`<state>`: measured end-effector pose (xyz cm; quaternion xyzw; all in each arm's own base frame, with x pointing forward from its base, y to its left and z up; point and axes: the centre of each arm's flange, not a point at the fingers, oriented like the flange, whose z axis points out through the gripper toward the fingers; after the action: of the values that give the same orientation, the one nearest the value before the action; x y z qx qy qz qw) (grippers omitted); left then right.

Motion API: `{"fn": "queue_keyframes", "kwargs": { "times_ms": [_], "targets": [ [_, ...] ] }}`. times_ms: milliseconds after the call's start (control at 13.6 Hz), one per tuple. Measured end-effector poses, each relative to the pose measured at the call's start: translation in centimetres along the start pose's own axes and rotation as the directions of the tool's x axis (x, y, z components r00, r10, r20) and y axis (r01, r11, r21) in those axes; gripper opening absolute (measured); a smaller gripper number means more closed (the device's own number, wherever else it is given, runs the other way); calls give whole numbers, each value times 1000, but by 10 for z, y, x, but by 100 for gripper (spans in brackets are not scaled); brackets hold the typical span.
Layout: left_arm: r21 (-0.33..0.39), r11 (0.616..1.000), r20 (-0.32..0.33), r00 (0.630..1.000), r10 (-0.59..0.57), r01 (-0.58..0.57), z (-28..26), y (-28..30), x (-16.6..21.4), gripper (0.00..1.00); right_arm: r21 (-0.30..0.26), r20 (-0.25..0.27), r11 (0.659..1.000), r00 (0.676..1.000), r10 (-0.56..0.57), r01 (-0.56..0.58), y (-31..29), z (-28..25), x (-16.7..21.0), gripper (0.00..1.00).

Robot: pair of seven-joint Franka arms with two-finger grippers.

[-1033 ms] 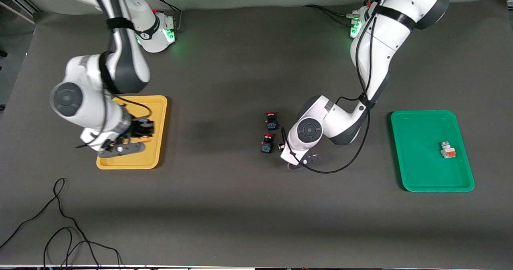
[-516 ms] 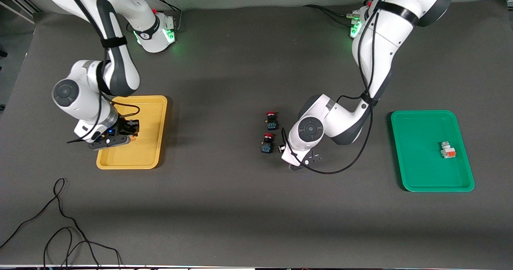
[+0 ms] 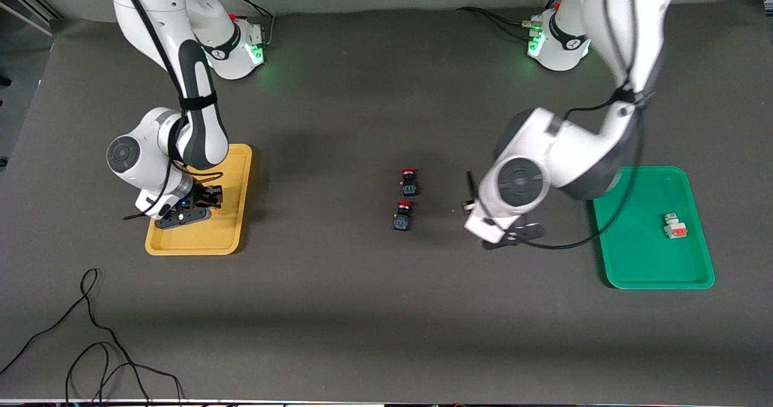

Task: Place green and yellow buttons in trays
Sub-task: 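Carry the button to the yellow tray while the left gripper carries the block, then release the button in the yellow tray while the left gripper releases the block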

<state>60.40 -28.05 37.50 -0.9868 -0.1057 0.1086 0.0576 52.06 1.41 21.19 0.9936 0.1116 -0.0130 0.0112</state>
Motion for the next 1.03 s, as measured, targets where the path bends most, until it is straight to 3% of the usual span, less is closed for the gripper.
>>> {"fn": "queue_keyframes", "kwargs": {
  "times_ms": [148, 221, 590, 811, 1033],
  "targets": [
    [12, 999, 29, 998, 48, -48, -33, -54, 11, 41, -2, -6, 1000, 1000, -2, 2, 0, -2, 3, 36],
    [13, 997, 46, 996, 73, -74, -44, -81, 18, 41, -1, -9, 1000, 1000, -1, 1, 0, -3, 4, 43],
    [-46, 980, 92, 976, 199, -196, -46, -222, 69, 41, 13, -29, 1000, 1000, -10, 10, -5, -15, 17, 96],
    [-83, 958, 79, 957, 280, -274, -38, -281, 88, 41, 62, -9, 998, 1000, -20, 21, -3, -48, 36, 100],
    [-99, 931, 46, 933, 357, -351, -10, -332, 105, 41, 73, 37, 997, 999, -26, 23, -4, -108, 62, 100]
  ]
}}
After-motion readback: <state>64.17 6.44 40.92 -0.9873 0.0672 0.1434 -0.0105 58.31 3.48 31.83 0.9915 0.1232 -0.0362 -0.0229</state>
